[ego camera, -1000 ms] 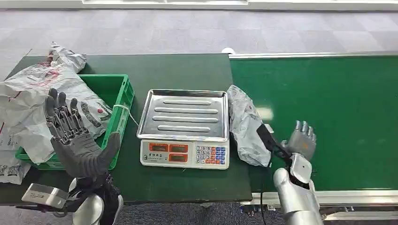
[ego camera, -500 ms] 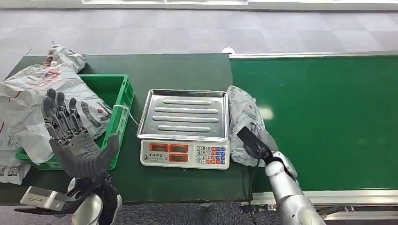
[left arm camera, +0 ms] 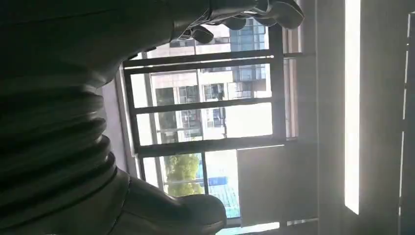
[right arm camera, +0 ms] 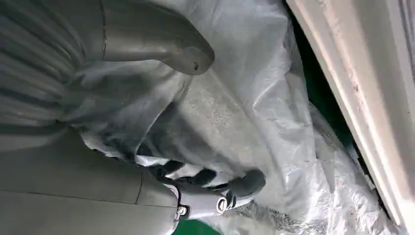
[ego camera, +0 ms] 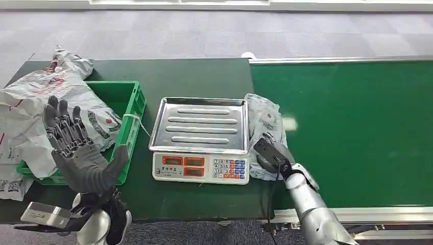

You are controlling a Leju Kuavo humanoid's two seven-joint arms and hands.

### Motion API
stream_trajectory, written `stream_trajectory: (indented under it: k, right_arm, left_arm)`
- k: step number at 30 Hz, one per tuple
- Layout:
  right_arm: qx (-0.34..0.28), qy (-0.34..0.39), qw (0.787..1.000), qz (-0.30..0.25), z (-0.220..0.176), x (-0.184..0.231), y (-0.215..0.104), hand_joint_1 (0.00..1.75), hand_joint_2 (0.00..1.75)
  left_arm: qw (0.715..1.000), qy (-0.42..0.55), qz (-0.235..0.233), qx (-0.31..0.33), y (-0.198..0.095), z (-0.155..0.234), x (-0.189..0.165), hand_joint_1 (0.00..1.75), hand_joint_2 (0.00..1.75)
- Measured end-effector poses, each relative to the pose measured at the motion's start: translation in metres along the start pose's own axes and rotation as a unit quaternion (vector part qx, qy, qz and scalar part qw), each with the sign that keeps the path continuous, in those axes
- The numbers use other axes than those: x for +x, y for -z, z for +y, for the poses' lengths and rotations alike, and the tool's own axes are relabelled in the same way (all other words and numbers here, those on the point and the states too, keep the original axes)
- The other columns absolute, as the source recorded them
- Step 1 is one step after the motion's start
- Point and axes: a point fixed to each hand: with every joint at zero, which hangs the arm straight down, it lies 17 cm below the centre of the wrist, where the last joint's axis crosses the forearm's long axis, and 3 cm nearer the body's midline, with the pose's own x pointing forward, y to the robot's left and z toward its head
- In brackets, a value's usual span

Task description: Moved the parcel from conveyor to table for the left to box.

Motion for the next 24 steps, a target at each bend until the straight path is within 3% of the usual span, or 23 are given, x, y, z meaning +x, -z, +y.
stream_trajectory:
  k: [24]
  right_arm:
    - [-0.005, -0.037, 0.999, -0.017, -0.002, 0.018, 0.011, 1.75, 1.75]
  left_arm:
    - [1.0, 0.01, -0.008, 0.009, 0.003, 0.008, 0.001, 0.0, 1.75]
